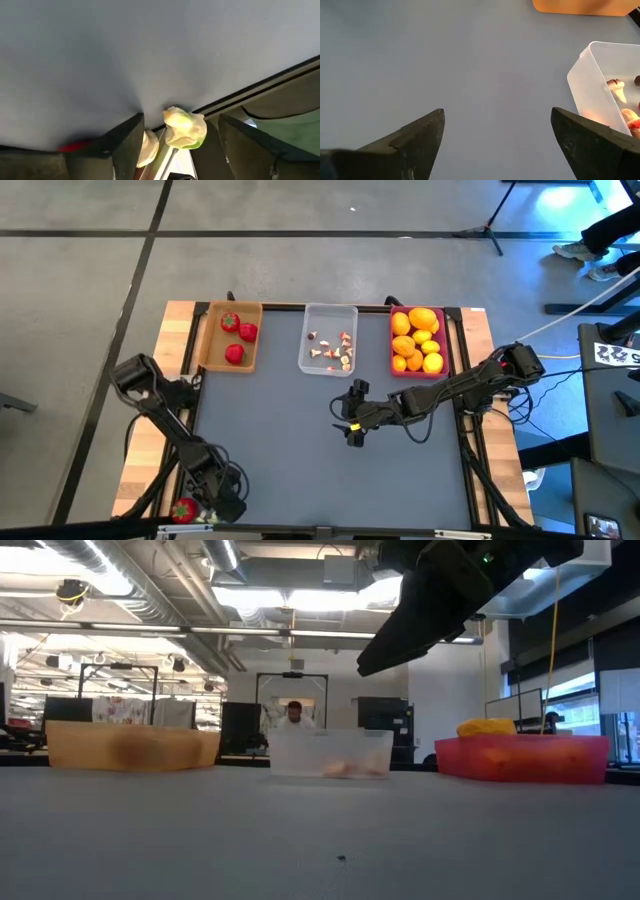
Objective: Sort produce into baskets
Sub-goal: Put the mushroom into the transparent bin
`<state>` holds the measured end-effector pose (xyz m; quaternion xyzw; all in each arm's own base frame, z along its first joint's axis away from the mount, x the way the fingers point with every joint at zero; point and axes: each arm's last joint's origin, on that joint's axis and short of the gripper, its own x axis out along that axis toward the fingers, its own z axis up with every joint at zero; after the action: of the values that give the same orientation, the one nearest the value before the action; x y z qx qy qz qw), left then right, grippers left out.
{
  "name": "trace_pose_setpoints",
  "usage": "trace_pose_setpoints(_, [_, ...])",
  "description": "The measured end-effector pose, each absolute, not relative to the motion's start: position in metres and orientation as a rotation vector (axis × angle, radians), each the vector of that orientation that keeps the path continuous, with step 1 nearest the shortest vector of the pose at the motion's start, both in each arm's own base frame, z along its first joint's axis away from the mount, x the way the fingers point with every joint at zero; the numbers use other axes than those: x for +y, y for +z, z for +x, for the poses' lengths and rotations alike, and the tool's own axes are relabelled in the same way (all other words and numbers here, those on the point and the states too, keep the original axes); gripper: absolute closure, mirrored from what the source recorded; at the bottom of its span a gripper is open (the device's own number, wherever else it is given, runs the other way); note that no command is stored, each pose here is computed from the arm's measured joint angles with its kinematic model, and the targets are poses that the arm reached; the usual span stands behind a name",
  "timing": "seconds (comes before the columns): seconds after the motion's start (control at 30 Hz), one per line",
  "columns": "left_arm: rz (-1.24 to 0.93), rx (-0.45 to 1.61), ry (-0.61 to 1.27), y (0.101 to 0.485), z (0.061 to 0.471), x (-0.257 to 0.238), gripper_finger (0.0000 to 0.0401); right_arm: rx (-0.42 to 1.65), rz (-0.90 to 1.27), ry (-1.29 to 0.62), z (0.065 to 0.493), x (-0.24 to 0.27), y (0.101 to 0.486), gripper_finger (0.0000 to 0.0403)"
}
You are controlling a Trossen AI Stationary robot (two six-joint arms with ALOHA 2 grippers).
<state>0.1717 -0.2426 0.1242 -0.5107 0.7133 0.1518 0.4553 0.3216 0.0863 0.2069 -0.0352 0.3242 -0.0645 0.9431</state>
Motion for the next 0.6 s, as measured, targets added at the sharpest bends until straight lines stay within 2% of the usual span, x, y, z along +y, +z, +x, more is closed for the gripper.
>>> trace_pose_setpoints(0.33, [-1.252,1.786,0.341,0.1168,0.1728,-0.247,0.0193,0.661,-0.071,-0.132,0.3215,0.0863,0.2068,0.0042])
trace_pose_setpoints(0.6, [-1.198,1.788,0.309,0.1158,0.1717,-0.2458,0.0256,0.662,-0.071,-0.132,0.3215,0.0863,0.2068,0.0042])
